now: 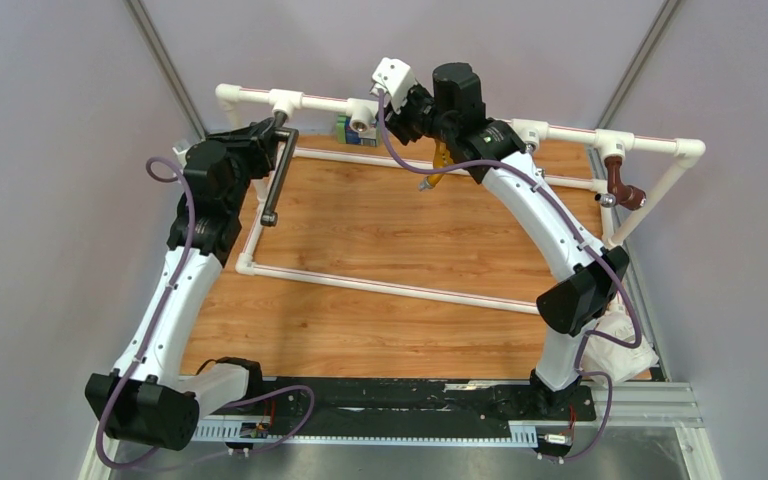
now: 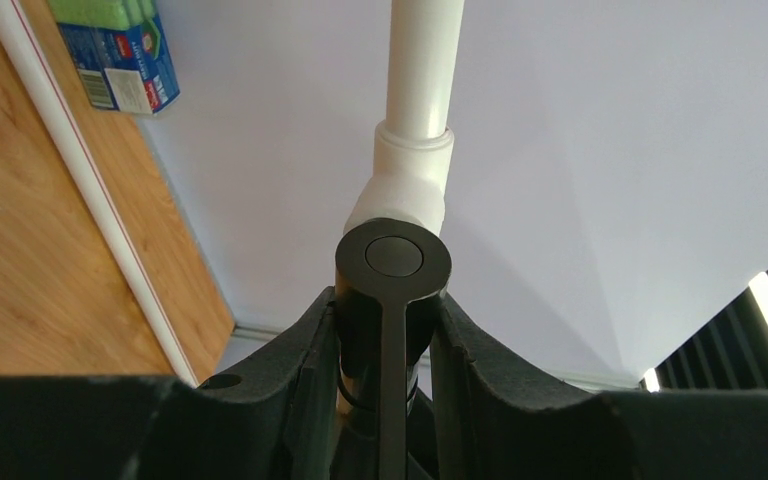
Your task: Install the water faucets
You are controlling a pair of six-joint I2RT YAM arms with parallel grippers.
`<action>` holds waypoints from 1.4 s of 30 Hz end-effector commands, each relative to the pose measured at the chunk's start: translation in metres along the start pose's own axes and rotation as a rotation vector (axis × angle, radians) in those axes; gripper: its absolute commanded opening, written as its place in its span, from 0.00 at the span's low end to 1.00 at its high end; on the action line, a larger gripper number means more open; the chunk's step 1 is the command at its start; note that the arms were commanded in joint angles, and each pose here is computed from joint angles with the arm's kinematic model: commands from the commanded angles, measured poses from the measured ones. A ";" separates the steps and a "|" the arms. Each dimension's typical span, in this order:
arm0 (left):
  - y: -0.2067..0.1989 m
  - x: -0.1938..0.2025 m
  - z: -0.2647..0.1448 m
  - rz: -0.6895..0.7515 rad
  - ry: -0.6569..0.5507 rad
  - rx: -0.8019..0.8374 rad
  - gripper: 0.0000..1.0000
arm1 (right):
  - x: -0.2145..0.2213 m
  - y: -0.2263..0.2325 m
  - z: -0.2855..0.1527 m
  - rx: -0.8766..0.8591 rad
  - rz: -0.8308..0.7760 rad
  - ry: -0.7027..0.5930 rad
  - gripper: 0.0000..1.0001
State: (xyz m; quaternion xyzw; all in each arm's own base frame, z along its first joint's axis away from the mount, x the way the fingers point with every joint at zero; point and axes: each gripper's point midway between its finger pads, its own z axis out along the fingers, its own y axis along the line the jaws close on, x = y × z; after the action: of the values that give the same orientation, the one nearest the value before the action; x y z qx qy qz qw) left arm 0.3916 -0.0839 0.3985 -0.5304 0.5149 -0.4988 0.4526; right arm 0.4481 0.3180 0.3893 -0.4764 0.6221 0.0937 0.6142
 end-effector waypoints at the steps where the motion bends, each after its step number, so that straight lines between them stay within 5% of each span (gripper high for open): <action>1: -0.077 0.009 -0.023 -0.050 0.057 0.284 0.00 | 0.008 0.033 -0.003 -0.079 0.182 0.039 0.00; 42: 0.008 0.038 0.015 0.250 0.039 0.179 0.00 | 0.008 0.043 -0.006 -0.131 0.149 0.026 0.00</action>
State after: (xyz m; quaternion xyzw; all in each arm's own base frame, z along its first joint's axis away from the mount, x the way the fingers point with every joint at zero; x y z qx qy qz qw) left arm 0.4063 -0.0912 0.3864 -0.4507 0.5337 -0.4587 0.5492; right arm 0.4516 0.3126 0.3906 -0.4735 0.6167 0.0930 0.6220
